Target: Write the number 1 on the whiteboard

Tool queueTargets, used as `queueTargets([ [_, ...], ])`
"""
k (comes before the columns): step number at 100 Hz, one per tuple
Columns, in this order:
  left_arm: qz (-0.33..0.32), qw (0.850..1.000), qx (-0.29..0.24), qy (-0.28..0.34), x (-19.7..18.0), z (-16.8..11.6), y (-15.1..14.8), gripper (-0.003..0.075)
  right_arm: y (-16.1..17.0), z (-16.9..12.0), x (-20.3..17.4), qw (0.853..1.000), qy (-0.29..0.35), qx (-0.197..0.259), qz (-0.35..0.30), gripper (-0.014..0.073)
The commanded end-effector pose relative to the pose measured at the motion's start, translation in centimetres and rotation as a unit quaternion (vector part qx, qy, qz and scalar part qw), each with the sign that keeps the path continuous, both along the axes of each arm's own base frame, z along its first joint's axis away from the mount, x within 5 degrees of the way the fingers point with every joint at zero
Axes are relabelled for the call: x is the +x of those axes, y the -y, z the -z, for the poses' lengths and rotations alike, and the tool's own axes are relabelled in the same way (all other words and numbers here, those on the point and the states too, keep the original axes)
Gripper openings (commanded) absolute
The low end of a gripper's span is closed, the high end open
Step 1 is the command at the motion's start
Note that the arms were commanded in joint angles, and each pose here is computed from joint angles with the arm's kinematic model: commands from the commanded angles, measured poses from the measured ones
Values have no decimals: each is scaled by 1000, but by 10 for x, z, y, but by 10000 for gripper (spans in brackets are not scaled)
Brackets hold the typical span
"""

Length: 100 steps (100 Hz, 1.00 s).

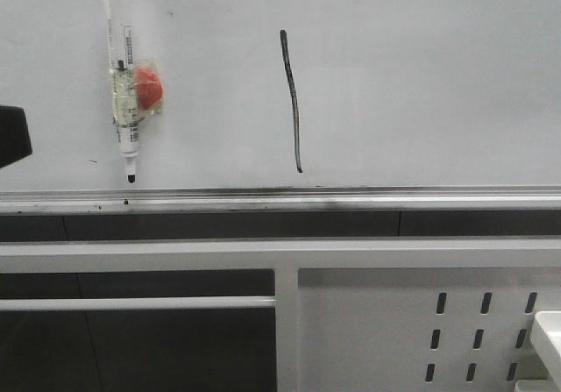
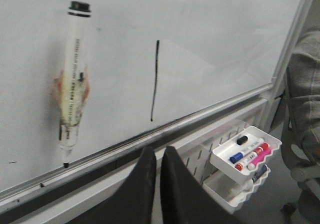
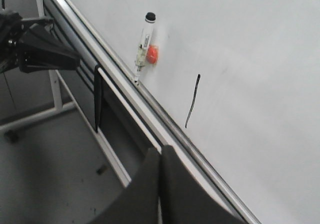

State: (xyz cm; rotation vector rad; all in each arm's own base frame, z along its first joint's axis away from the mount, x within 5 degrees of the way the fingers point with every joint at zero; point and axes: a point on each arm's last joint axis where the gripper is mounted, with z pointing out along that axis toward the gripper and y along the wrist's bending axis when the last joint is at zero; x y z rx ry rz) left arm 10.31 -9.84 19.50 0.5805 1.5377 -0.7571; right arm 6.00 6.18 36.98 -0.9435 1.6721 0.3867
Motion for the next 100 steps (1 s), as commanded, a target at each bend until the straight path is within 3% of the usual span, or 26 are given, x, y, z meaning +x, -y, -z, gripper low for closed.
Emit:
queueTargets([
  [1, 25, 999, -22, 35, -2, -11, 4, -20, 12, 4, -10, 995, 71, 70, 11, -69],
  [17, 31, 999, -9, 8, -2, -6, 5, -20, 26, 57, -24, 990, 98, 97, 14, -69],
  [30, 43, 998, 42, -12, -3, 2, 7, -20, 29, 96, -27, 991, 96, 96, 15, -69],
  [40, 62, 992, 102, -27, 1, 4, 12, -20, 30, 107, -28, 989, 102, 104, 15, -69],
  [49, 82, 989, 117, -26, 8, -10, 20, -20, 28, 115, -26, 991, 94, 96, 16, -69],
  [63, 106, 990, 97, 9, 14, -50, 30, -20, 28, 119, -26, 992, 88, 90, 15, -69],
  [72, 103, 993, 55, 3, 9, -71, 27, -20, 28, 119, -26, 992, 88, 90, 15, -69],
  [88, 147, 989, -26, 21, -17, -88, 18, -20, 28, 119, -26, 992, 88, 90, 15, -69],
  [100, 174, 983, -36, 53, -27, -93, 17, -20, 28, 119, -26, 992, 88, 90, 15, -69],
])
